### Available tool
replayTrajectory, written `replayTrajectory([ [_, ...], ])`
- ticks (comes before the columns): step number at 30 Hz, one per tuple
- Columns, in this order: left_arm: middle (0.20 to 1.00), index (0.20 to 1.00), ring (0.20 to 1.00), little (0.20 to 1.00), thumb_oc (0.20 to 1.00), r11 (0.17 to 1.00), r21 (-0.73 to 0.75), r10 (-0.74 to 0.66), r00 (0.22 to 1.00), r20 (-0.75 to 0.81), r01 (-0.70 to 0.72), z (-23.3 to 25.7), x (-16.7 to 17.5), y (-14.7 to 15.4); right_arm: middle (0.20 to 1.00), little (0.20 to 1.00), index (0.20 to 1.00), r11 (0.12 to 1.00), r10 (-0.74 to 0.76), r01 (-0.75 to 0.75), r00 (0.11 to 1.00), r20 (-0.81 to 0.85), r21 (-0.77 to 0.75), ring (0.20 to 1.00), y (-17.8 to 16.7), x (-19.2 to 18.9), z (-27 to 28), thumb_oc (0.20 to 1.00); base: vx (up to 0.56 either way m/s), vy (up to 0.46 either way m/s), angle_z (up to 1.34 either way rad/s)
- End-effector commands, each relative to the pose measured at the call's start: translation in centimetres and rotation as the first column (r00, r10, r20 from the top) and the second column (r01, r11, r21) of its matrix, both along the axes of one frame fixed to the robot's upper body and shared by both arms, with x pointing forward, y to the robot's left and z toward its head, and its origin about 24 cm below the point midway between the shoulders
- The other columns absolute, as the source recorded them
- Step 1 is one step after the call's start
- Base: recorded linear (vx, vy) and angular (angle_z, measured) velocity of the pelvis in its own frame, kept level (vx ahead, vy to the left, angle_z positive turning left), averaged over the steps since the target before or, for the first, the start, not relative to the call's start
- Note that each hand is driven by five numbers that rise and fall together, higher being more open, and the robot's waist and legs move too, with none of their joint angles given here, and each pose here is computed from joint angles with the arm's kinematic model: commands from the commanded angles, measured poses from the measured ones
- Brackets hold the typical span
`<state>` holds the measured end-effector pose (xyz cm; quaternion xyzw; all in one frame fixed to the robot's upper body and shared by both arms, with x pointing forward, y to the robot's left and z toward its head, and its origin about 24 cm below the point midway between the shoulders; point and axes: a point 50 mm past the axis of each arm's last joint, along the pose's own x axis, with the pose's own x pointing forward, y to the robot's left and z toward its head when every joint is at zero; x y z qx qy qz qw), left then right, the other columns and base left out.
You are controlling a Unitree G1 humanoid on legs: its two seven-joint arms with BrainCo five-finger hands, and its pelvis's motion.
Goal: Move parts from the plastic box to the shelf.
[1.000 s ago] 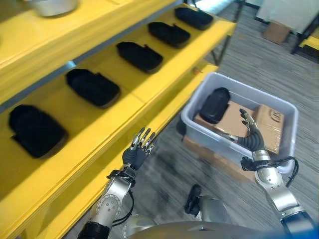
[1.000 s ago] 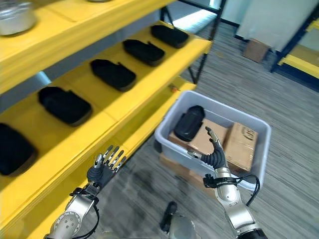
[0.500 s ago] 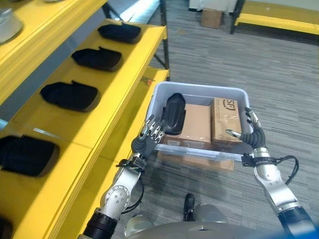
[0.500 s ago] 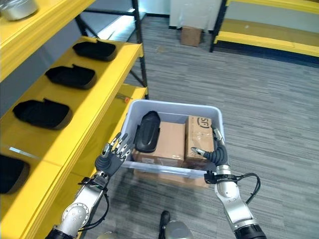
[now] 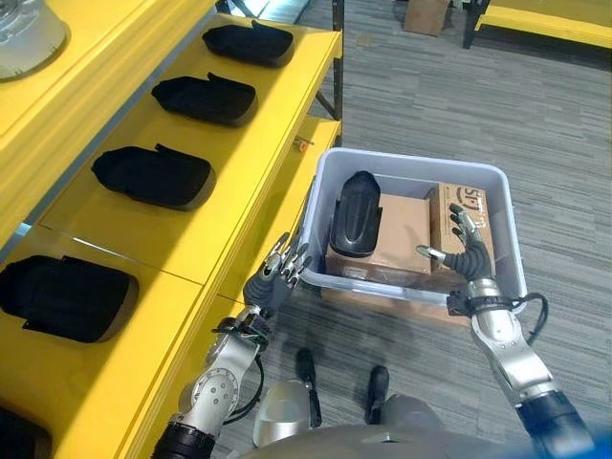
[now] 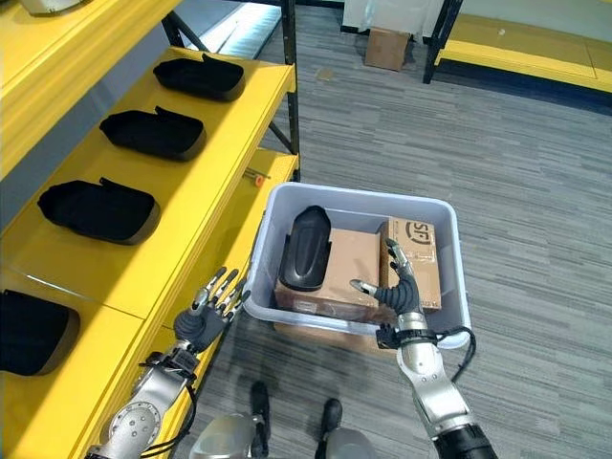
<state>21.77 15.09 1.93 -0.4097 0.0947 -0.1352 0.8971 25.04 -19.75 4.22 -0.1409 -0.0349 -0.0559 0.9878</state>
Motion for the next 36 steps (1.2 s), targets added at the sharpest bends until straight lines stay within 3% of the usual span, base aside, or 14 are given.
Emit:
replayTrajectory([
  [1,1.0,1.0,1.0,1.0,1.0,1.0,0.002,0.007,0.992,0.128,-0.007,1.8,0.8,0.2,1.0,1.0,1.0,0.999,0.026,-0.029,0.994,0.103,0.027,1.0,0.3,0.2,2.0,1.0,0.03,0.053,-0.27],
  [6,1.0,1.0,1.0,1.0,1.0,0.997,0.078,0.0,0.989,0.148,-0.012,2.1,1.1,0.1,1.0,1.0,1.0,1.0,0.006,-0.01,0.991,0.131,0.026,1.0,0.5,0.4,2.4,1.0,0.02,0.027,-0.03],
  [9,1.0,1.0,1.0,1.0,1.0,0.976,0.214,-0.002,0.986,0.168,-0.035,2.2,1.1,0.6,1.0,1.0,1.0,1.0,0.001,-0.002,0.989,0.146,0.006,1.0,0.5,0.8,2.9,1.0,0.07,0.066,0.0],
  [14,1.0,1.0,1.0,1.0,1.0,0.963,0.266,0.005,0.985,0.174,-0.052,2.2,1.3,1.4,1.0,1.0,1.0,0.999,0.031,-0.032,0.987,0.161,0.001,1.0,1.1,1.4,3.2,1.0,0.06,0.007,-0.35],
  [23,1.0,1.0,1.0,1.0,1.0,0.915,0.402,-0.031,0.986,0.166,-0.039,2.6,2.0,1.6,1.0,1.0,1.0,0.985,0.139,-0.113,0.968,0.209,-0.134,1.0,2.8,0.8,4.0,1.0,0.24,-0.426,-0.2],
  [28,1.0,1.0,1.0,1.0,1.0,0.941,0.326,0.041,0.987,0.157,-0.091,2.6,1.4,2.3,1.0,1.0,1.0,0.972,0.196,-0.166,0.964,0.183,-0.164,1.0,2.2,0.5,4.5,1.0,0.27,-0.429,0.04],
  [36,1.0,1.0,1.0,1.0,1.0,0.903,0.381,0.092,0.955,0.283,-0.2,4.3,2.4,2.9,1.0,1.0,1.0,0.976,0.157,-0.114,0.96,0.23,-0.187,1.0,0.3,0.6,5.7,1.0,0.16,-0.219,0.07],
])
